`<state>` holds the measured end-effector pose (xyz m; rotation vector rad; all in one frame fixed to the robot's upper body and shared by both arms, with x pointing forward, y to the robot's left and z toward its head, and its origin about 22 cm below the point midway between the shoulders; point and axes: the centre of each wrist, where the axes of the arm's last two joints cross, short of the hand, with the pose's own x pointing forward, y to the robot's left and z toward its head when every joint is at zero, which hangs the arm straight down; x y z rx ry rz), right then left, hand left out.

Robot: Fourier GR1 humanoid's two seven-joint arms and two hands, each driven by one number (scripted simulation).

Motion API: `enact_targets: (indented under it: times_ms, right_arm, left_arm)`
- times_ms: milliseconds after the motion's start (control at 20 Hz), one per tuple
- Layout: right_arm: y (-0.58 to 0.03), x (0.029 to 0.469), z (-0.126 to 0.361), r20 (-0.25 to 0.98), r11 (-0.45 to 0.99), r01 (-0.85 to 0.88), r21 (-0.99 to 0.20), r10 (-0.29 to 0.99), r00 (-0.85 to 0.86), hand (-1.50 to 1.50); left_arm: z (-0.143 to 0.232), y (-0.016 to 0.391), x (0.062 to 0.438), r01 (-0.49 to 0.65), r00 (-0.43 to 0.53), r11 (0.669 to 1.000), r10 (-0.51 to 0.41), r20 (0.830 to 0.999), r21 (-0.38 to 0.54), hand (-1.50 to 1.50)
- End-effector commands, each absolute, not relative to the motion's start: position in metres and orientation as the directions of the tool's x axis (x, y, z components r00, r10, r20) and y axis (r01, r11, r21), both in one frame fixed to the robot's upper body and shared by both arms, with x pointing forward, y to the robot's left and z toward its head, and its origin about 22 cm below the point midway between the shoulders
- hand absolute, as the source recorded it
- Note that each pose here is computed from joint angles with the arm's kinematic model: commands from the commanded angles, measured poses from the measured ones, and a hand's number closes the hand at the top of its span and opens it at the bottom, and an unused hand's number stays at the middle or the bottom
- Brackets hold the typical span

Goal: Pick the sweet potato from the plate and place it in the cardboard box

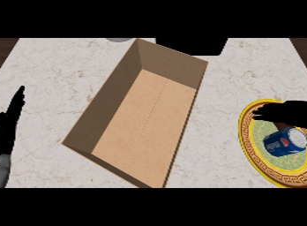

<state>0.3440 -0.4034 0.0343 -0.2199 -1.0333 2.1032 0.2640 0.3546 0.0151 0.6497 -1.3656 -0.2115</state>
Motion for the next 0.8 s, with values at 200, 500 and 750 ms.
enact_targets:
  times_ms: [200,500,750]
  right_arm:
    - [-0.413,0.341,0.015,0.136,-0.363,-0.528,-0.768,0.713,-0.688,1.5]
    - [-0.397,0.334,-0.005,0.071,-0.296,-0.363,-0.883,0.681,-0.729,1.5]
    - [-0.366,0.361,0.02,0.066,-0.19,-0.283,-0.94,0.712,-0.699,1.5]
  left_arm:
    - [0.013,0.363,0.252,-0.229,0.211,0.802,-0.512,0.832,0.552,0.0]
    - [0.026,0.354,0.26,-0.213,0.205,0.807,-0.514,0.833,0.55,0.0]
    - [0.024,0.362,0.262,-0.229,0.222,0.805,-0.504,0.835,0.547,0.0]
